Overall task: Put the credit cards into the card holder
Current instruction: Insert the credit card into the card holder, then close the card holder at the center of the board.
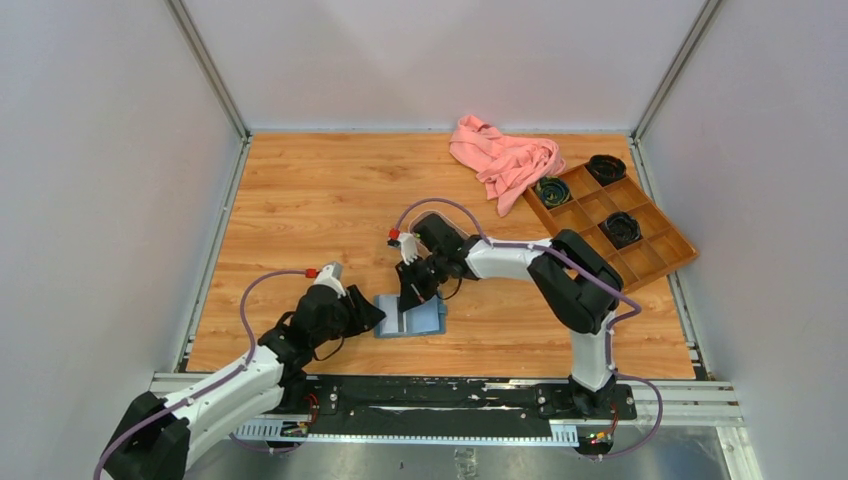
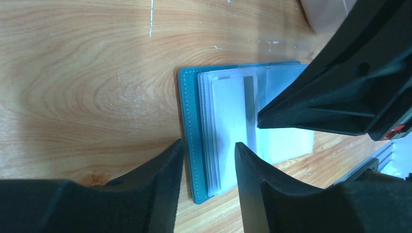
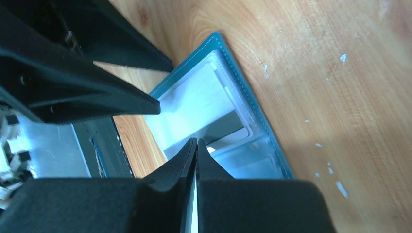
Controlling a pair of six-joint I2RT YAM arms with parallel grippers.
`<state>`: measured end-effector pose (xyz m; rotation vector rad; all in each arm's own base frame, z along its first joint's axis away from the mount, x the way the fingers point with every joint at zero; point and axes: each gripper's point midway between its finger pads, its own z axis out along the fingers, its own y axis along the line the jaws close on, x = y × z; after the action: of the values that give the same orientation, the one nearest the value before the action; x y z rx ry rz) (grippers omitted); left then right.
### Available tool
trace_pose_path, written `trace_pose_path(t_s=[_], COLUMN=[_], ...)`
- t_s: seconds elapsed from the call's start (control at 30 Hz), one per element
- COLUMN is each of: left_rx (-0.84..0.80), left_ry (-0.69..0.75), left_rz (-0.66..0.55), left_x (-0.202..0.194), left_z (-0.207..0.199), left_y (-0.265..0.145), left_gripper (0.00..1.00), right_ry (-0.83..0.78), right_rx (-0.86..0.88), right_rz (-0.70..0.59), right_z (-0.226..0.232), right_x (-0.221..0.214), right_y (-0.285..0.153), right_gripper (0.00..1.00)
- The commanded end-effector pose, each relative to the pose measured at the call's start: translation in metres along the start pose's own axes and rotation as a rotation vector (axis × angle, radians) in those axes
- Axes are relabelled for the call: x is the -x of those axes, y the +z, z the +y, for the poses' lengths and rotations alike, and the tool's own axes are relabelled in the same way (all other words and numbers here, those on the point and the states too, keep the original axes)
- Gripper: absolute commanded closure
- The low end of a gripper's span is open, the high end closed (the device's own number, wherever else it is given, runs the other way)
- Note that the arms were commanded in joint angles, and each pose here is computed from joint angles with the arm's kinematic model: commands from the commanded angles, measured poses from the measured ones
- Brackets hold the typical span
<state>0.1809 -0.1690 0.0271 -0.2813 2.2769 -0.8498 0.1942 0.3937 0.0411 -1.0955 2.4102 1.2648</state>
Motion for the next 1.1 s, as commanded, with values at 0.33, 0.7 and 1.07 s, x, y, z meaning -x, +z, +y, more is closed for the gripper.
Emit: trace_pose_path(t_s=[0.33,0.7,1.07], left_rx=[-0.004,-0.088,-0.084], left_ry=[0.118,0.097,0.088], left_rz=[-0.090,-0.065,-0.046], left_x=[0.022,0.013,0.007], left_z=[-0.004,-0.015,-0.011], left_y=[-0.024,-0.015,-0.011], left_gripper=[0.19,0.00,0.01], right_ry=[-0.781,-1.072,-0.917], right_rx=[0.181,0.025,-0.033], right_rz=[0.145,0.216,0.243], right_z=[0.038,-0.026,-0.051], right_x=[-0.012,-0.051,-0.042], right_y=[-0.103,-0.106,-0.086], right_gripper=[0.63,0.50,0.51])
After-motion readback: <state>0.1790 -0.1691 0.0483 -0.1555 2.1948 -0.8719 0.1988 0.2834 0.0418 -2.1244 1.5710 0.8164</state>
